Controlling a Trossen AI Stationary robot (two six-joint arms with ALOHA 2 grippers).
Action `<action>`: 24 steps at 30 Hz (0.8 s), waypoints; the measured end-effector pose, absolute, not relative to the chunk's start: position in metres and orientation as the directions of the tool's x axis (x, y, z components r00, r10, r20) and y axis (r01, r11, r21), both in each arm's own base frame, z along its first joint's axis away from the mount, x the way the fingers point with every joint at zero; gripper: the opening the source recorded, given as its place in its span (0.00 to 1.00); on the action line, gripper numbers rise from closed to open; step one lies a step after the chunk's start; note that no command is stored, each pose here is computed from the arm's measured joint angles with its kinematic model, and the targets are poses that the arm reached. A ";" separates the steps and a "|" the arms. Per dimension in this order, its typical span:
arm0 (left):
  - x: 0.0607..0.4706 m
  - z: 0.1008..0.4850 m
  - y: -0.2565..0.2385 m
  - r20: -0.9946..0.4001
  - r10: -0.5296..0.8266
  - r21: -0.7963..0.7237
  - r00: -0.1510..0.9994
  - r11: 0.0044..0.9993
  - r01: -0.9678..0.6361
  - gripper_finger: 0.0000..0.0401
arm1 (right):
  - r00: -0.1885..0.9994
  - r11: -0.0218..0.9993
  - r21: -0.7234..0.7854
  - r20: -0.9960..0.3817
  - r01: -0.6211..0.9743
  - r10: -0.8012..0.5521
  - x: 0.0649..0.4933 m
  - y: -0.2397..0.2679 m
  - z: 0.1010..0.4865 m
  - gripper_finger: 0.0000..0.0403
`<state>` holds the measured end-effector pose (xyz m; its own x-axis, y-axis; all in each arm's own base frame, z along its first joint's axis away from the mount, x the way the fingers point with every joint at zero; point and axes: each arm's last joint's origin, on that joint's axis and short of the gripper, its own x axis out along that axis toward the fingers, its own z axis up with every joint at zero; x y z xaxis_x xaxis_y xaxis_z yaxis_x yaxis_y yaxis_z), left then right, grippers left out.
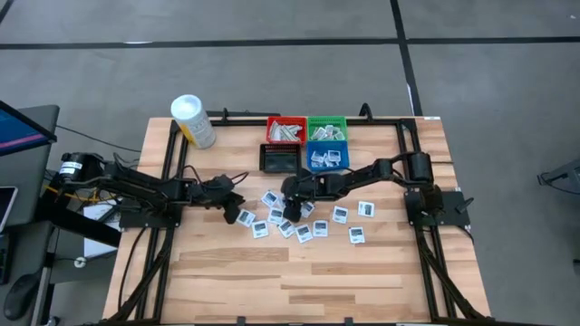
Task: Pick & Place First Aid Supplies
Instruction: Put the alcohol pad into the blue basket
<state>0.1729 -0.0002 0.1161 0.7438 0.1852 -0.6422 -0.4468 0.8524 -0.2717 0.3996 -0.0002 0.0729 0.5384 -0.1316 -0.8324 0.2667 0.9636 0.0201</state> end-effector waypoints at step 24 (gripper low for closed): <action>0.156 0.098 0.001 -0.662 0.213 -0.271 0.719 0.826 -0.494 0.20 | 0.680 0.968 0.043 -0.720 0.248 -0.142 0.395 0.000 0.142 0.01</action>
<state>0.1558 0.0013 0.0978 0.7186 0.2131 -0.6620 -0.4944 0.8260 -0.2707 0.3955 -0.0003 0.1423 0.6798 -0.1420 -0.7195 0.2475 0.9679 0.0428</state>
